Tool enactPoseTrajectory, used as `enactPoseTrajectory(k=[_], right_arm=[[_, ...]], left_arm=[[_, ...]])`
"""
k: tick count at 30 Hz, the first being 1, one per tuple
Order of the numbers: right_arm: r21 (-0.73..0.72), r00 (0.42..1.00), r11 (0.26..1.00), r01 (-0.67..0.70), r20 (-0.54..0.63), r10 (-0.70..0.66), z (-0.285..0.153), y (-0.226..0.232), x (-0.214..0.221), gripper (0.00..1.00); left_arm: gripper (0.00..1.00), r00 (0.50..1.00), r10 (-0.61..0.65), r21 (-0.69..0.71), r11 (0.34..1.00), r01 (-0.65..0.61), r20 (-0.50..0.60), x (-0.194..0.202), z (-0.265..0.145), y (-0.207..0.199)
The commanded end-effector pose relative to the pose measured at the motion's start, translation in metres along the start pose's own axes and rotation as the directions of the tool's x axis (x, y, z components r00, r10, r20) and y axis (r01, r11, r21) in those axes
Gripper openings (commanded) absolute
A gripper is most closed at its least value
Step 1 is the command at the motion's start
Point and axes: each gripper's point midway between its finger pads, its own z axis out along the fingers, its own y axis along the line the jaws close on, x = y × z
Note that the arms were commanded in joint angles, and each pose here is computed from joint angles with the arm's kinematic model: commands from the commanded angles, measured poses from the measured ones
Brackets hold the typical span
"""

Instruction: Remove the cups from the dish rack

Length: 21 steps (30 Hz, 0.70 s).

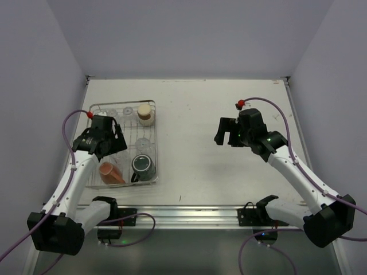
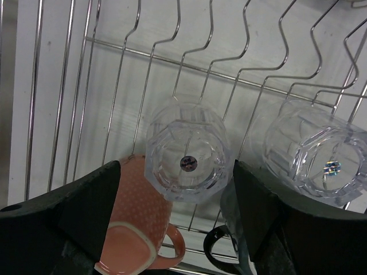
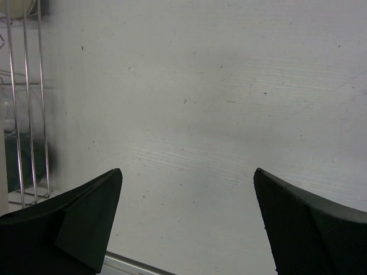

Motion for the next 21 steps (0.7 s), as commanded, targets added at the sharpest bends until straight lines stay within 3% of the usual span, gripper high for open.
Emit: enactPoseTrajectory(k=[1, 8, 21], right_arm=[[0.004, 0.997, 1.000, -0.009, 0.082, 0.009, -0.002, 0.002, -0.018, 0.99], [-0.047, 0.993, 0.999, -0.002, 0.119, 0.007, -0.009, 0.010, -0.024, 0.99], [-0.024, 0.988, 0.999, 0.025, 0.153, -0.021, -0.011, 0.003, -0.025, 0.99]], left_arm=[[0.84, 0.999, -0.026, -0.025, 0.999, 0.025, -0.022, 0.008, -0.003, 0.005], [0.86, 0.992, -0.002, -0.001, 1.000, 0.002, -0.124, 0.025, 0.006, -0.003], [0.87, 0.990, 0.028, -0.026, 0.999, -0.032, -0.141, 0.019, 0.023, -0.005]])
